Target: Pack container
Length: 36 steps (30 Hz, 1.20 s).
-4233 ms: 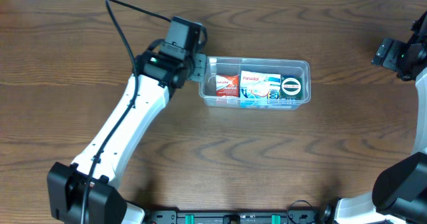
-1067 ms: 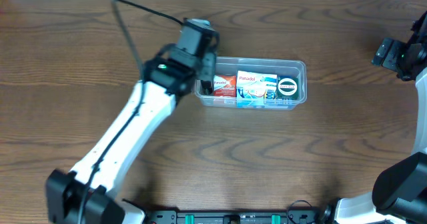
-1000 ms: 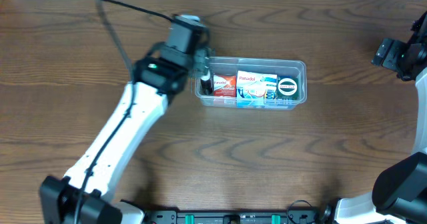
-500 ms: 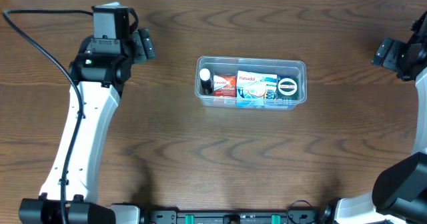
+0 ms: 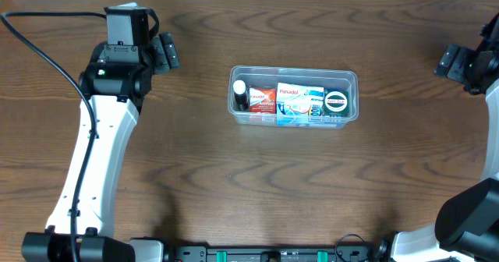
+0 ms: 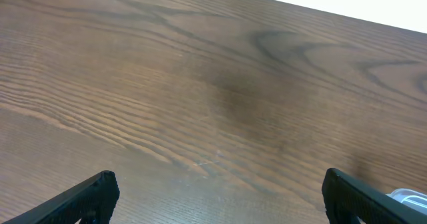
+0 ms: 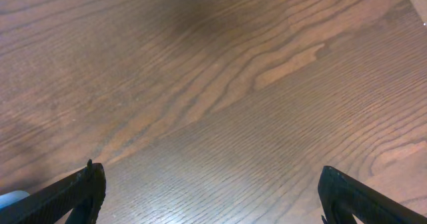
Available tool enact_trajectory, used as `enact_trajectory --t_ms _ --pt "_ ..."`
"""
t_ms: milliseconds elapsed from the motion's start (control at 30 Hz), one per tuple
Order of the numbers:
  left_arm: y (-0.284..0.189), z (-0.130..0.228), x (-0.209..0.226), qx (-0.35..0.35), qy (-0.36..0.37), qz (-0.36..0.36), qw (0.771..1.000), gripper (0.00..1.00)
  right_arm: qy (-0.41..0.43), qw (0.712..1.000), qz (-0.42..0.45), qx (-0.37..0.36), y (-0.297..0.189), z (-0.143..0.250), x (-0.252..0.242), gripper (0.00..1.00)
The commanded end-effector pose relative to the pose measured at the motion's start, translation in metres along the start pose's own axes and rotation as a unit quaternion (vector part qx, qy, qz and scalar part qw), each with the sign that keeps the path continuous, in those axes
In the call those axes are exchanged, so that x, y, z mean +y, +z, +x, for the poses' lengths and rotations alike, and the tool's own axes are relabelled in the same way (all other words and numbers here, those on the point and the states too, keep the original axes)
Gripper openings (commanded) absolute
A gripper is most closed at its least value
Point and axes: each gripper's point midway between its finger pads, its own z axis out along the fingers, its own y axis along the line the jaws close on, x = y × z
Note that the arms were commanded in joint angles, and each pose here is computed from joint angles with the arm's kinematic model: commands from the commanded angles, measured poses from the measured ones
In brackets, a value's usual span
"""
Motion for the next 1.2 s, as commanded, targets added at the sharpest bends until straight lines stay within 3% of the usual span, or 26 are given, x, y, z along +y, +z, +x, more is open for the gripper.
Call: enact_trajectory --t_ms 0,1167 --pt "-0.006 -0.007 0.004 -0.011 0.001 -0.005 1.0 0.98 0.007 1.0 0.003 0.001 0.001 0.0 -0.003 0.99" --pt "-0.006 -0.007 0.004 -0.011 0.001 -0.005 1.0 0.98 0.007 1.0 0.001 -0.013 -0.012 -0.002 -0.003 0.99"
